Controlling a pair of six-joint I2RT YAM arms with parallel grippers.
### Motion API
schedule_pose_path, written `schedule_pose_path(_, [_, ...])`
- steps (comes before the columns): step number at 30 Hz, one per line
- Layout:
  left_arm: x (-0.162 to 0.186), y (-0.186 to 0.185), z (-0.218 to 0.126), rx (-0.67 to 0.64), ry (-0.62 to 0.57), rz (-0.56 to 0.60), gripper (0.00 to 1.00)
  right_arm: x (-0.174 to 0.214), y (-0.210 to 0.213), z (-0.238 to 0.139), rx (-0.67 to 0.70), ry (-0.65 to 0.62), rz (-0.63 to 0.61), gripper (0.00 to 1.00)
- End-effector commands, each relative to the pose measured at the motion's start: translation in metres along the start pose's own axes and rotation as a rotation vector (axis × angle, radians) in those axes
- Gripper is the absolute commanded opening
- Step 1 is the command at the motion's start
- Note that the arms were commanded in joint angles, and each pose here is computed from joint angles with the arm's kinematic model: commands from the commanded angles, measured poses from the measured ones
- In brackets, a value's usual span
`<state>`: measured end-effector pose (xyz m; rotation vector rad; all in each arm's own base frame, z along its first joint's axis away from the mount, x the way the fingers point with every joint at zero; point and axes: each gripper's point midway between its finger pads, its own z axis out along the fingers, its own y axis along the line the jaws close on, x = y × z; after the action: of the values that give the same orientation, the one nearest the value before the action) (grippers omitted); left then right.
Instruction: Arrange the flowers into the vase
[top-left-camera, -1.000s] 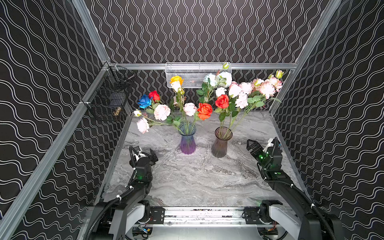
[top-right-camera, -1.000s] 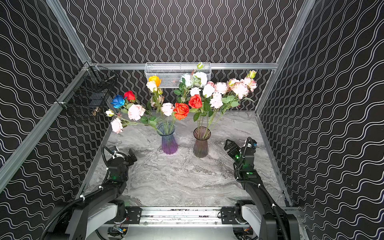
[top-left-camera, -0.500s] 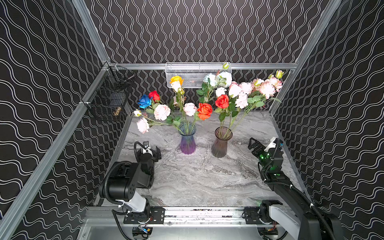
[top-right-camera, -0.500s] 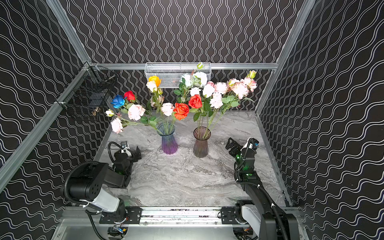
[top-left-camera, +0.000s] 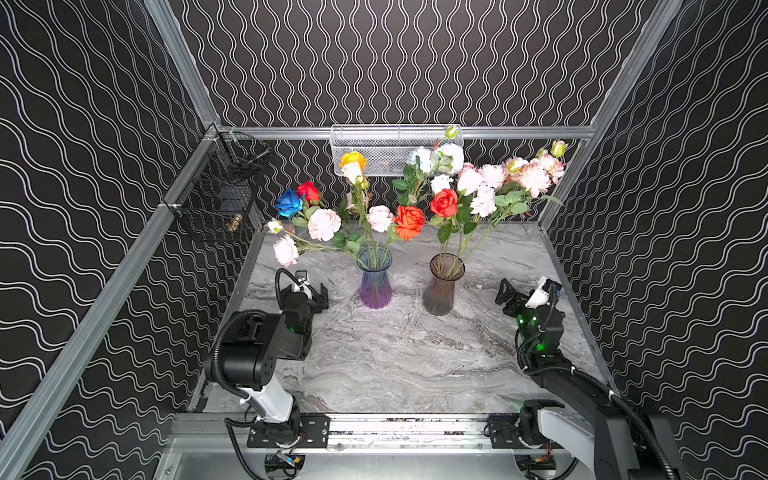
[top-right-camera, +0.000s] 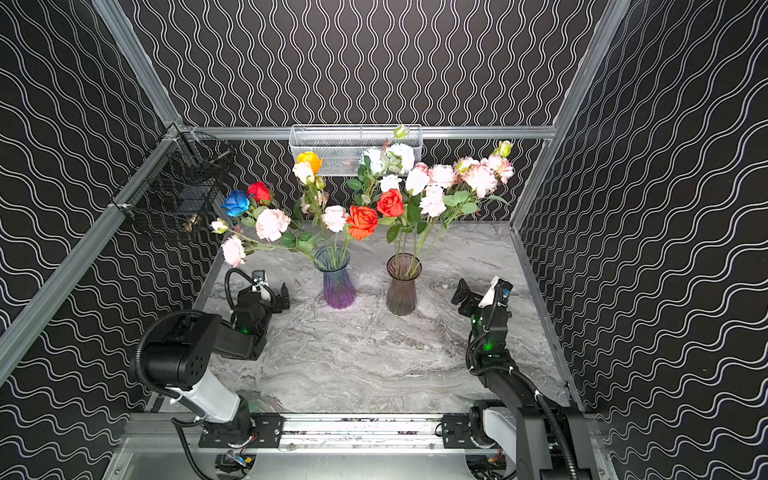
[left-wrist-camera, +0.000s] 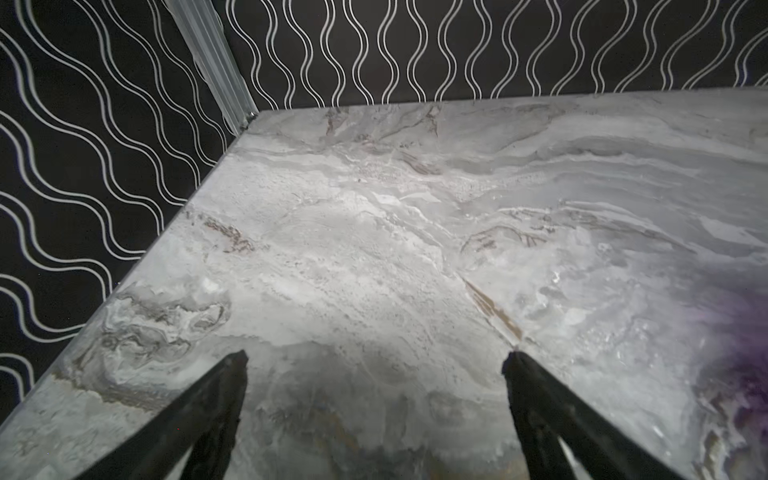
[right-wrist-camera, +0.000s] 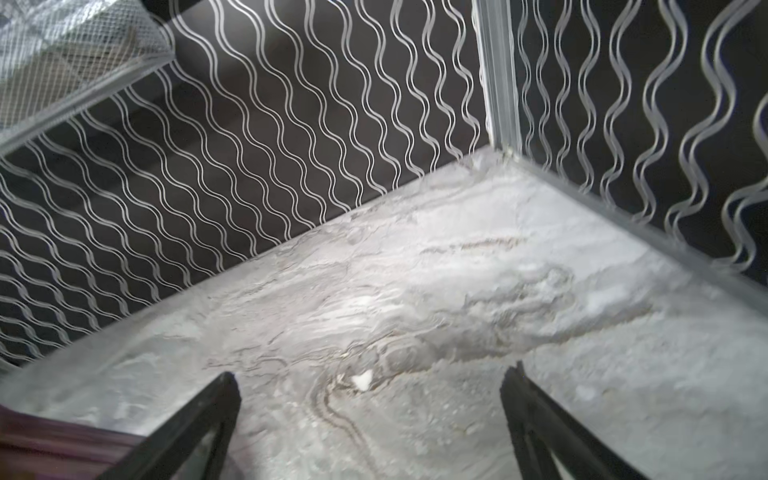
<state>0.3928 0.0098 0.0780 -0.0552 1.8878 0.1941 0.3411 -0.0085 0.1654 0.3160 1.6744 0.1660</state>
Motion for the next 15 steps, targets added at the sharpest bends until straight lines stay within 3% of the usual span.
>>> schedule_pose_path(1, [-0.001, 0.001, 0.001, -0.008, -0.004, 0.025, 0.99, -0.016, 0.014, -0.001, -0.064, -0.081, -0.226, 1.0])
schedule_pose_path(8, [0.0, 0.001, 0.001, -0.008, 0.002, 0.026, 0.99, 0.007, 0.008, 0.011, -0.057, -0.047, -0.305, 0.99])
schedule_pose_path(15, [-0.001, 0.001, 0.001, -0.009, -0.003, 0.027, 0.99, 0.015, -0.019, -0.005, 0.047, -0.205, -0.257, 1.0])
